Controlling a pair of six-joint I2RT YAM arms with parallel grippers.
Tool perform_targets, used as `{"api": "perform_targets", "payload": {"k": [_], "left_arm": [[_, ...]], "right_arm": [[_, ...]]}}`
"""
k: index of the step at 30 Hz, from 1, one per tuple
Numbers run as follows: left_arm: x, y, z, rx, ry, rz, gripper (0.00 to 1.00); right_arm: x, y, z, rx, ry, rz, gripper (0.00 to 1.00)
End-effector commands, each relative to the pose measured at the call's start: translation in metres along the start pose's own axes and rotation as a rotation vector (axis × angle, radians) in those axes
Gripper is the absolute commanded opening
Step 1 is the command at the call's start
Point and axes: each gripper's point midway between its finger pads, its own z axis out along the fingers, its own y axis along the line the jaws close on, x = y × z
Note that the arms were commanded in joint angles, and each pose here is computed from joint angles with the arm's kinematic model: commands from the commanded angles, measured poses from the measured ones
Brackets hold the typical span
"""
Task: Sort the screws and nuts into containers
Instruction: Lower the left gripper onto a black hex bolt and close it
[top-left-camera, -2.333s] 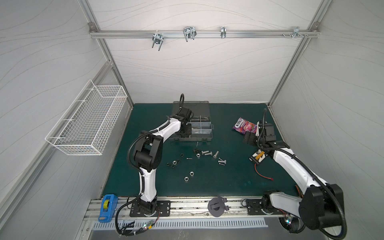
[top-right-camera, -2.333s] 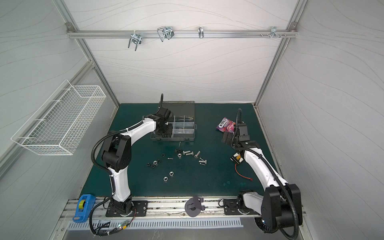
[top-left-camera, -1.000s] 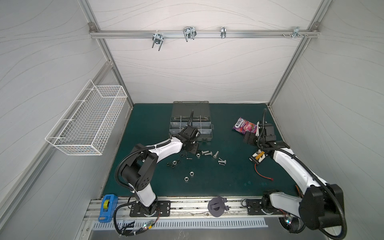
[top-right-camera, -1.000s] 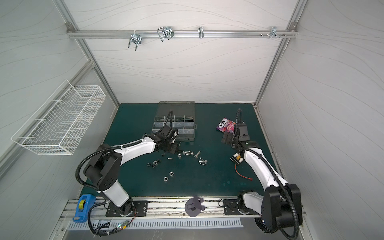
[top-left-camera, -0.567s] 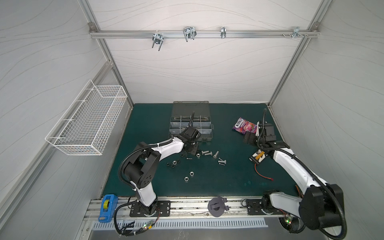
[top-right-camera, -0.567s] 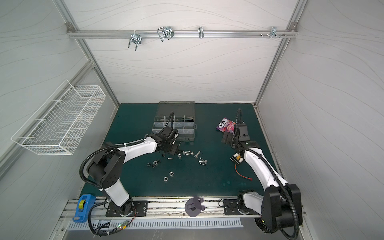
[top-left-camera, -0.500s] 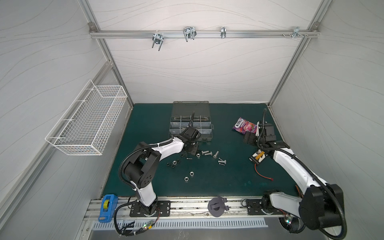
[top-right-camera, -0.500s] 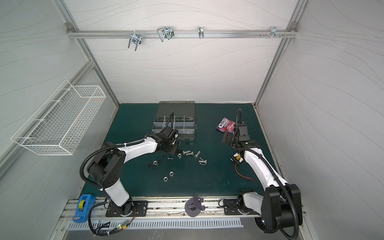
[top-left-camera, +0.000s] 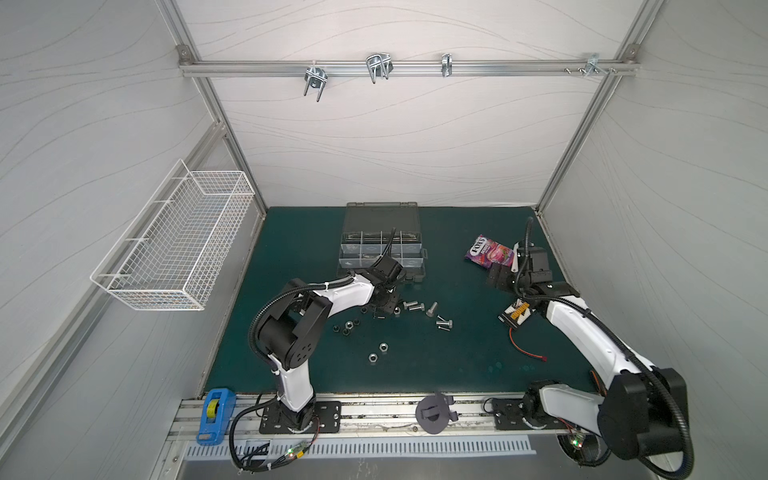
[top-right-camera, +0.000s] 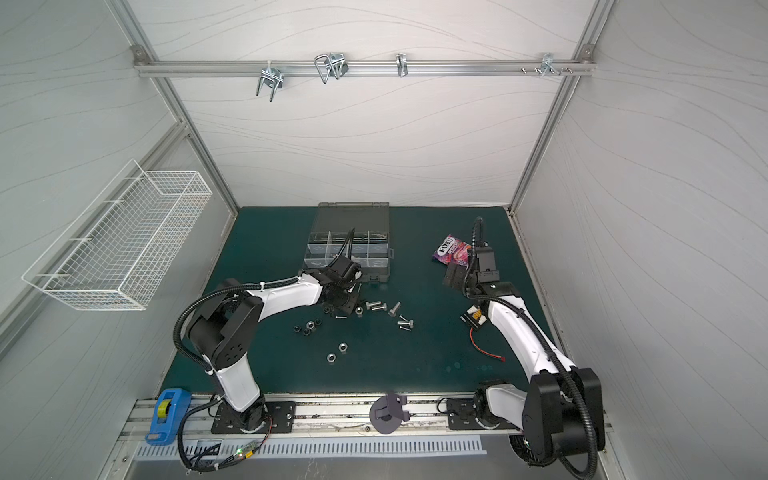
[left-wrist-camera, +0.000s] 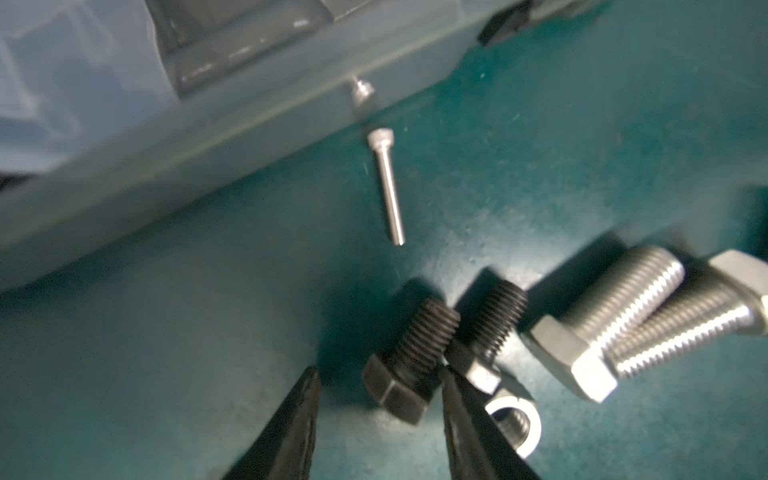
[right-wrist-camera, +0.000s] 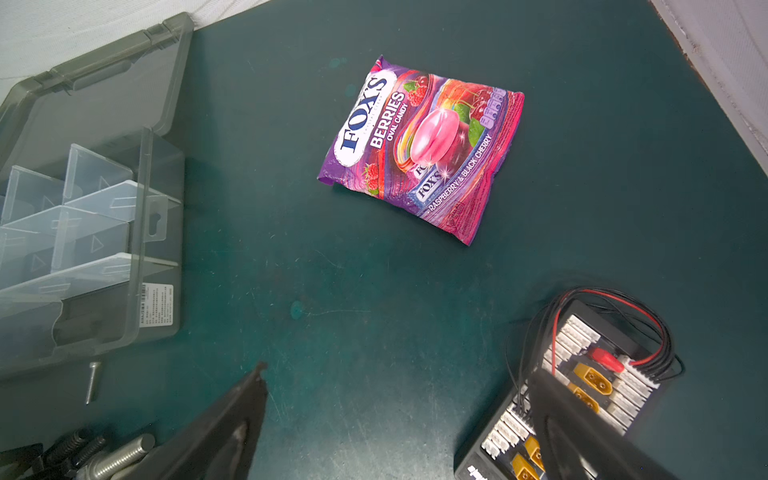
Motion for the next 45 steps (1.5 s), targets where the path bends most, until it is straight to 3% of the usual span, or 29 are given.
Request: {"api": "perform_targets", "payload": {"k": [1, 19, 32, 45], "left_arm": [[-0.014, -0.005, -0.001, 0.0, -0.019, 0.026, 0.48], [-0.009, -0.003, 0.005, -0.02, 0.002, 0.022, 0.39], [-0.004, 0.0, 0.002, -0.026, 0.002, -0.003, 0.22], [-0.007, 0.016, -0.033, -0.092, -0.081, -0.104, 0.14]], "right_arm": [[0.001, 0.001, 0.001, 0.005, 0.008, 0.001, 0.99], [0.001, 0.0, 0.002, 0.007, 0.006, 0.001, 0.99], [0.001, -0.002, -0.001, 0.016, 0.002, 0.0, 0.99], [0.001, -0.001, -0.002, 0.013, -0.001, 0.001, 0.99]]}}
